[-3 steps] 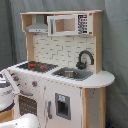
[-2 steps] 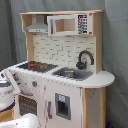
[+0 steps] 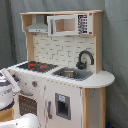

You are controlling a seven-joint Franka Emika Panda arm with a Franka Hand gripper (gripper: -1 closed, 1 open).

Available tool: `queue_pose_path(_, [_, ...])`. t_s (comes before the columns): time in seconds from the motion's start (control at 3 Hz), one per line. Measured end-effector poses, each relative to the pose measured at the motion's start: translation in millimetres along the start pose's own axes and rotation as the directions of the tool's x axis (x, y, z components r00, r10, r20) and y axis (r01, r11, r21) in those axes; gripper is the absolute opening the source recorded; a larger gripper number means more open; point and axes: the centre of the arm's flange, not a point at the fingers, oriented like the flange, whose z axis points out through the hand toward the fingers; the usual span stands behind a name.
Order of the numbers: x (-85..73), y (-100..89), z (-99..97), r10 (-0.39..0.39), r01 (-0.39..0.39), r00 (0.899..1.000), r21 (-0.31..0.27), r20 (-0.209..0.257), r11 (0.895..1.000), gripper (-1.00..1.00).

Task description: Play with the kitchen

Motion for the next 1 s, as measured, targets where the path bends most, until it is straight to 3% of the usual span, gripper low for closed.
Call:
queue_pose_path(0.33, [1.2,0.4,0.0,-0.102,0.102,0.995,0.0,0.008,0.995,-1.0])
queue_pose_path(0.67, [2.3,0.9,0.0,-0.212,0.212,0.977,0.001,0.013,0.977,-1.0])
queue_pose_path(1.0, [4.0,1.5,-0.1,-0.315,0.315,0.949,0.004,0.02,0.949,-1.0])
